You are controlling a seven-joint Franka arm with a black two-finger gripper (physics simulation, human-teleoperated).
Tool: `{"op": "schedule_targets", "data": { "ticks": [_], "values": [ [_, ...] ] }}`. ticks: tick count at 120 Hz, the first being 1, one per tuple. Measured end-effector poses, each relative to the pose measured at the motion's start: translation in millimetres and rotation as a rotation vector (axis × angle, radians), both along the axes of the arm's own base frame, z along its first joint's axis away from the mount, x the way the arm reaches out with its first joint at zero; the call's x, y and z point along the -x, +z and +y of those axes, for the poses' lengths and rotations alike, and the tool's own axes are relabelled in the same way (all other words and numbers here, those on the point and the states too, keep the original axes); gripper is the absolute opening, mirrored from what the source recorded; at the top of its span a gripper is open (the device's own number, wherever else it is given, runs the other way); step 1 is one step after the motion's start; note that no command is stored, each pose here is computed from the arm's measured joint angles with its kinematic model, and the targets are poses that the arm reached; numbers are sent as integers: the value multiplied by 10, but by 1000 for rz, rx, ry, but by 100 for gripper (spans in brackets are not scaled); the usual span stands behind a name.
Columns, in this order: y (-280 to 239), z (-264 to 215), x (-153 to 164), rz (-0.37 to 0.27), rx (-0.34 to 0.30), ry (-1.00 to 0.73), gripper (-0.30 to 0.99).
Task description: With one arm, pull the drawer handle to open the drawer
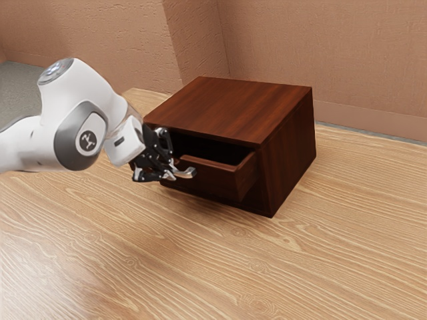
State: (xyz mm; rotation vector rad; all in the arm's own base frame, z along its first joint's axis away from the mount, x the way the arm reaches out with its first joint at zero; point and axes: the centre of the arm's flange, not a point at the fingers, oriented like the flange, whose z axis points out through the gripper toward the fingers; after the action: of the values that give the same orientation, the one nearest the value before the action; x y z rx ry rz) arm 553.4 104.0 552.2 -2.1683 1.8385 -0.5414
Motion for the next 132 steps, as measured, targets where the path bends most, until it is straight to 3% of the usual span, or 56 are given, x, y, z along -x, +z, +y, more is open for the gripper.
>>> {"op": "schedule_targets", "data": {
  "ticks": [55,109,132],
  "values": [
    [8,-18,695,-44,39,-11,-9],
    [6,-46,992,-59,46,-25,-8],
    [24,-22,1039,-56,51,-19,-2]
  ]
}}
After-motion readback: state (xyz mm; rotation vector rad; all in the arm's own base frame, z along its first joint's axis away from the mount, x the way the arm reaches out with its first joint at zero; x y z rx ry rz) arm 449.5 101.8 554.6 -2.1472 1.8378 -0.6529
